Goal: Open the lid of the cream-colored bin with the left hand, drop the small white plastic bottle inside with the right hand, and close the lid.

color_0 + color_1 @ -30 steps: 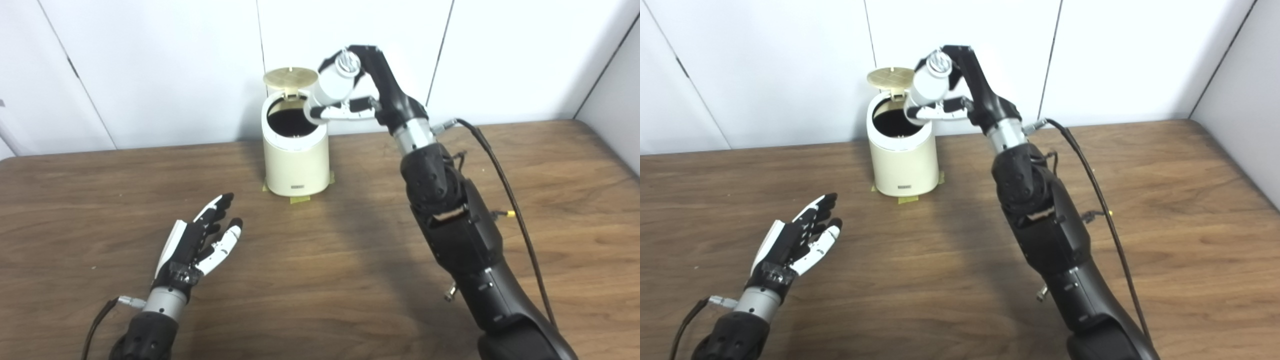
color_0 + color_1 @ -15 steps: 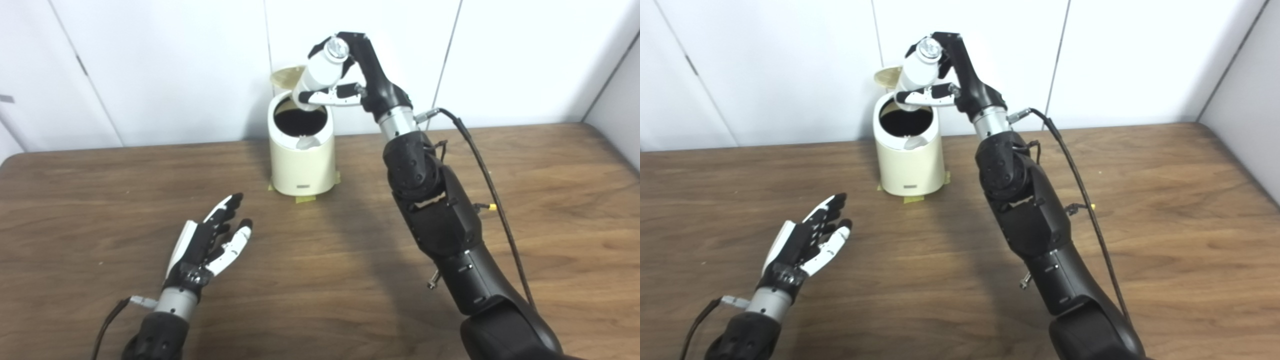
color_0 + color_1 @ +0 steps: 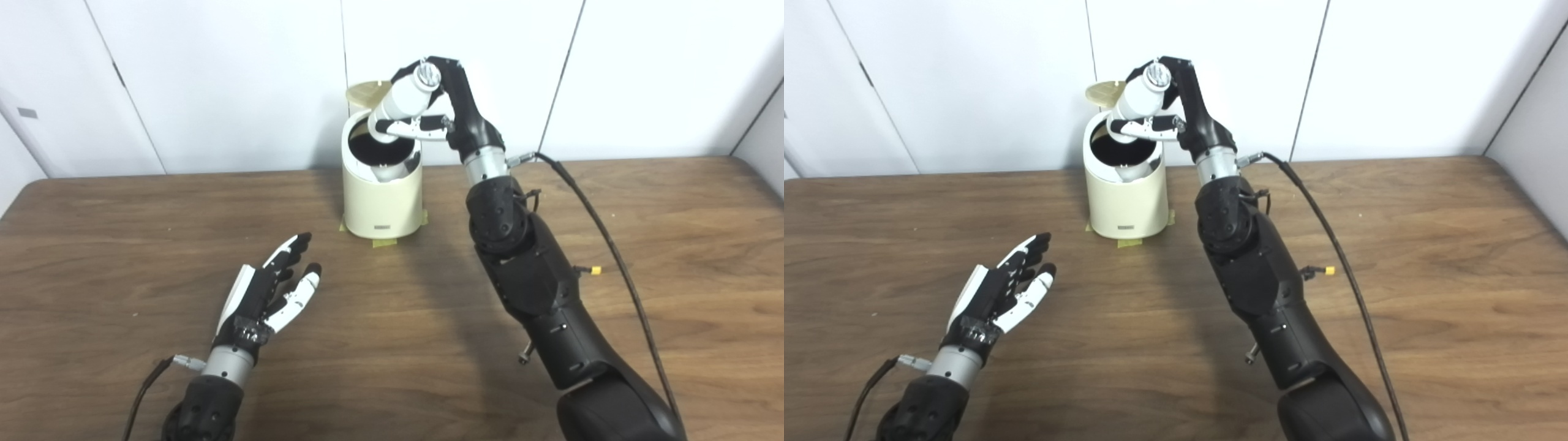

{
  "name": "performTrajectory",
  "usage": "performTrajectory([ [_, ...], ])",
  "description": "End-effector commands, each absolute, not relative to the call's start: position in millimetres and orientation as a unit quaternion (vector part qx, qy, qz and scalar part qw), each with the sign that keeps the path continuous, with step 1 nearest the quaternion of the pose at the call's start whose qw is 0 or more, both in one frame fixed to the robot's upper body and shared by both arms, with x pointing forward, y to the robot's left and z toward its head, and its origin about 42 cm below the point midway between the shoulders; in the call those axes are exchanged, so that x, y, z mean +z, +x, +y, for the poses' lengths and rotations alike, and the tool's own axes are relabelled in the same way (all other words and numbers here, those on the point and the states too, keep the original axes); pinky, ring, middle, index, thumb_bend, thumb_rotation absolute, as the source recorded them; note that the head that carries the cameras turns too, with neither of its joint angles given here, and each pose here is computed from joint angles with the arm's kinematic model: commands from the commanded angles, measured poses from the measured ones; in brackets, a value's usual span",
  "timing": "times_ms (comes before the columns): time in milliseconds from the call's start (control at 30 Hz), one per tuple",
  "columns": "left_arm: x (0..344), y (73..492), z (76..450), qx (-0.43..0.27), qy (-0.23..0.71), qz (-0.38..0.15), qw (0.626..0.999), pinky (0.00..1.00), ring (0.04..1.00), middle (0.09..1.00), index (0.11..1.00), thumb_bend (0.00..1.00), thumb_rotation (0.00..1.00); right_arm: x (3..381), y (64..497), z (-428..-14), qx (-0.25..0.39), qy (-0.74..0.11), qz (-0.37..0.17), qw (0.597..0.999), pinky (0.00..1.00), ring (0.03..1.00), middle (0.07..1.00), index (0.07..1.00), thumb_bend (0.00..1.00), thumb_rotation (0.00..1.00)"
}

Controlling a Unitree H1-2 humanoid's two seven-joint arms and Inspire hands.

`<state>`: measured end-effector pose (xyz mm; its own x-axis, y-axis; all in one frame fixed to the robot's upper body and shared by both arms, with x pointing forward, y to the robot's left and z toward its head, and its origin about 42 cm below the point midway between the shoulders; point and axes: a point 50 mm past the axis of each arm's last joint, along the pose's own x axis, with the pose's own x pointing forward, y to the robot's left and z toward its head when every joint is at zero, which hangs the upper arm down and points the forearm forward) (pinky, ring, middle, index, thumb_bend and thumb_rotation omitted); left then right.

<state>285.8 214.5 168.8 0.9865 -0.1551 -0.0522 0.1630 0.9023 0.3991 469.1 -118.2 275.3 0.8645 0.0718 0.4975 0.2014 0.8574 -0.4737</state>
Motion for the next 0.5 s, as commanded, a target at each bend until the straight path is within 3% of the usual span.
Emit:
performTrajectory([
  [0,185,289,213,-0.071,0.207,-0.03,0.975,0.92,0.935,0.929,0.946,0.29,0.57,313,474,-110,-0.046,-0.25,-0.326,0.911,0.4,0.433,0.51,0.475,0.52,0.0],
  [133,186,290,212,-0.072,0.206,-0.031,0.975,0.93,0.937,0.934,0.951,0.28,0.55,309,475,-110,-0.043,-0.252,-0.325,0.91,0.36,0.436,0.505,0.479,0.5,0.0],
  [467,186,291,213,-0.071,0.206,-0.031,0.976,0.92,0.934,0.931,0.945,0.28,0.57,295,477,-111,-0.039,-0.263,-0.31,0.913,0.37,0.432,0.491,0.498,0.5,0.0],
])
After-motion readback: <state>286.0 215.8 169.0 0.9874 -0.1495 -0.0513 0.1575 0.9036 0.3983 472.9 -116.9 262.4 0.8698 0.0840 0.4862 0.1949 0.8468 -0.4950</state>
